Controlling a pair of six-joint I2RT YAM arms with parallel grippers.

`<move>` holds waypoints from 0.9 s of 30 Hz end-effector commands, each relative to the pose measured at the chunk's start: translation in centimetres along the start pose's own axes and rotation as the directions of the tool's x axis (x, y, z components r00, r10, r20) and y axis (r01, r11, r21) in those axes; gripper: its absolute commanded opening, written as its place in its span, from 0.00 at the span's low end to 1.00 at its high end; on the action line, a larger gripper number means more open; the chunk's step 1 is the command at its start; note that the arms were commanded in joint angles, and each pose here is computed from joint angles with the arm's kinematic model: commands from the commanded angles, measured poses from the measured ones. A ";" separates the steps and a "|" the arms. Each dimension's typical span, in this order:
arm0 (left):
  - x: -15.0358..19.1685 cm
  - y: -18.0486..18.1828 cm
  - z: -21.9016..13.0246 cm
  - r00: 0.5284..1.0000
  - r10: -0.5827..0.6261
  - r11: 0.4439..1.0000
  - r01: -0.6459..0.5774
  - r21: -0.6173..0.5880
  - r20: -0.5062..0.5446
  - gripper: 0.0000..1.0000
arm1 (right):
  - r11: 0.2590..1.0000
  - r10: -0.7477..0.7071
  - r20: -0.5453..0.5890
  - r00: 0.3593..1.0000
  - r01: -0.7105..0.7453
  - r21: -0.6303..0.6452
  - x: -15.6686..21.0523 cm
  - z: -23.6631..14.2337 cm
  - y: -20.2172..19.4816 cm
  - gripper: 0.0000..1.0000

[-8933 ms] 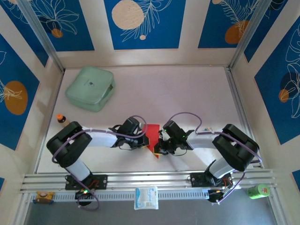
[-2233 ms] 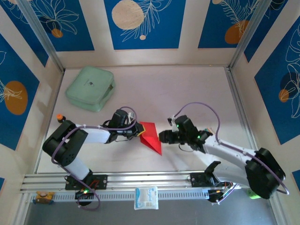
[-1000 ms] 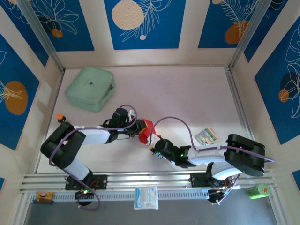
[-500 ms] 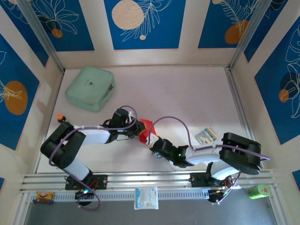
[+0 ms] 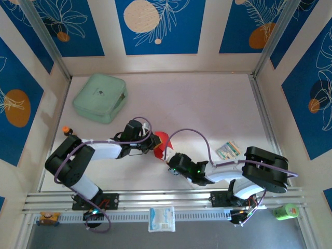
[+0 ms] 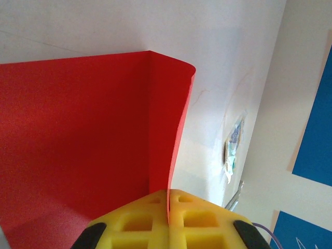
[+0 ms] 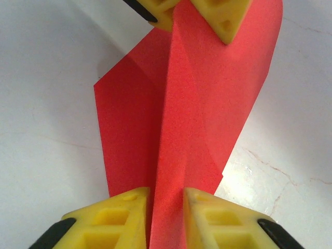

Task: Fold a paper plane with a square sheet of paper (pick it up from the middle)
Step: Fourth fold the wing at the center of the table.

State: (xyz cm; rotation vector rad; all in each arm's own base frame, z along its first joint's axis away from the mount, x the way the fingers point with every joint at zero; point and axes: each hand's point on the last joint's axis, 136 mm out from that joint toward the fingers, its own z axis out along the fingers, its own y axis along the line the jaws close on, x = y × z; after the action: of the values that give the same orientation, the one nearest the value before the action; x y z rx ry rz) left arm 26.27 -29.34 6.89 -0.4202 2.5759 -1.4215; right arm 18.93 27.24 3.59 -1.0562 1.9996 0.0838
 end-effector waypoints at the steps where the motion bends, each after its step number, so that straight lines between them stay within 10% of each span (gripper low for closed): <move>1: -0.2 -1.4 -0.2 1.000 0.029 0.999 -0.029 0.021 0.010 0.07 | 0.999 0.034 0.025 0.999 -0.035 0.027 -0.3 -0.4 -0.7 0.19; 27: -0.2 -1.6 -0.2 0.999 0.031 0.999 -0.031 0.022 0.005 0.10 | 0.997 0.075 0.021 0.997 -0.075 0.027 -0.4 -0.1 -0.9 0.07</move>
State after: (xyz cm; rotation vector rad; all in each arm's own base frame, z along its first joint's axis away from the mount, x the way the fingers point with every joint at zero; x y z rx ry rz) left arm 26.44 -29.47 7.14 -0.4120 2.5730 -1.4218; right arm 19.10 26.87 3.51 -1.0116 2.0247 0.0976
